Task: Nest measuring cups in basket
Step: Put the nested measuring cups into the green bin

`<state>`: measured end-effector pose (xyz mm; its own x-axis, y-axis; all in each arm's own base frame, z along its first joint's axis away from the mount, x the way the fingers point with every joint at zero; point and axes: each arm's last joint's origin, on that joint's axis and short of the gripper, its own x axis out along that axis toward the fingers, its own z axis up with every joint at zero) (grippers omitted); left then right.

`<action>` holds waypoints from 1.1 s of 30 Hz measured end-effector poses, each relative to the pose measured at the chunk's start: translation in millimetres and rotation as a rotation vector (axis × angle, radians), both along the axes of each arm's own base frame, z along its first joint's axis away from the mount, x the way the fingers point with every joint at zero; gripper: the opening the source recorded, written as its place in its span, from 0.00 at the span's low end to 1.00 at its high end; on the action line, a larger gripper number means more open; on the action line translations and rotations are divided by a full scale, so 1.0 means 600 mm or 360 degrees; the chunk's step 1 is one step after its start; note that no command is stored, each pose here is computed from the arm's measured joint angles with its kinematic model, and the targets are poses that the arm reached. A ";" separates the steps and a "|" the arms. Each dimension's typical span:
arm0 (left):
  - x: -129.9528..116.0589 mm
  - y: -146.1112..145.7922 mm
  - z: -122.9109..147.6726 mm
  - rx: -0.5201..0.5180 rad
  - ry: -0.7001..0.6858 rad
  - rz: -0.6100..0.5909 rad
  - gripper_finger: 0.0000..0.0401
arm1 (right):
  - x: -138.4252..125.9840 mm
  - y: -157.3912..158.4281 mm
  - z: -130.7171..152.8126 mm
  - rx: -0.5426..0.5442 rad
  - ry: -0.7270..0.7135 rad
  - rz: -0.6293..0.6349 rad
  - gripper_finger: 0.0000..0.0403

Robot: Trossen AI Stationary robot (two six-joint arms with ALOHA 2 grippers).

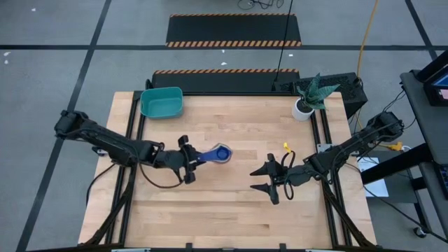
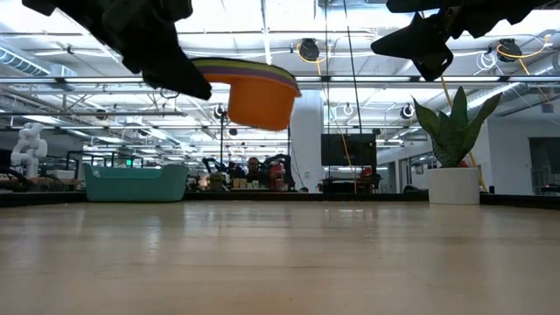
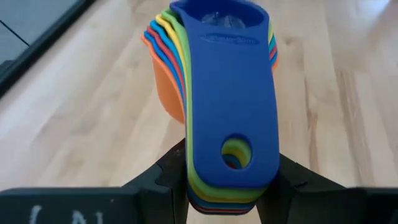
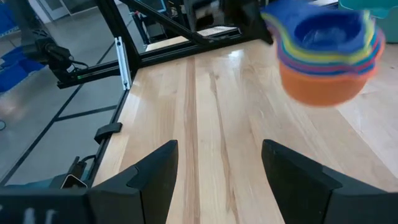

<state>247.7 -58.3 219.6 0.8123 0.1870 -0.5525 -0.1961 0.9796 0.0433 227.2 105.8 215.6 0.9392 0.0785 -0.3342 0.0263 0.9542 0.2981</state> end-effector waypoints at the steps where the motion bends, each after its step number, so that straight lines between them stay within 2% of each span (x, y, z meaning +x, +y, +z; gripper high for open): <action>1: -0.003 0.003 0.005 0.0003 -0.0009 0.0005 0.33 | 0.000 0.000 0.000 -0.0001 0.0002 0.0000 0.56; 15: -0.069 0.048 0.066 0.0083 -0.0090 0.0057 0.33 | 0.000 0.000 -0.001 -0.0001 0.0012 -0.0001 0.56; 28: -0.157 0.097 0.025 0.0067 -0.0165 0.0211 0.33 | -0.001 0.000 -0.002 -0.0006 0.0019 -0.0001 0.56; 33: -0.185 0.113 0.029 0.0102 -0.0179 0.0252 0.33 | -0.001 -0.001 -0.003 -0.0017 0.0032 -0.0001 0.56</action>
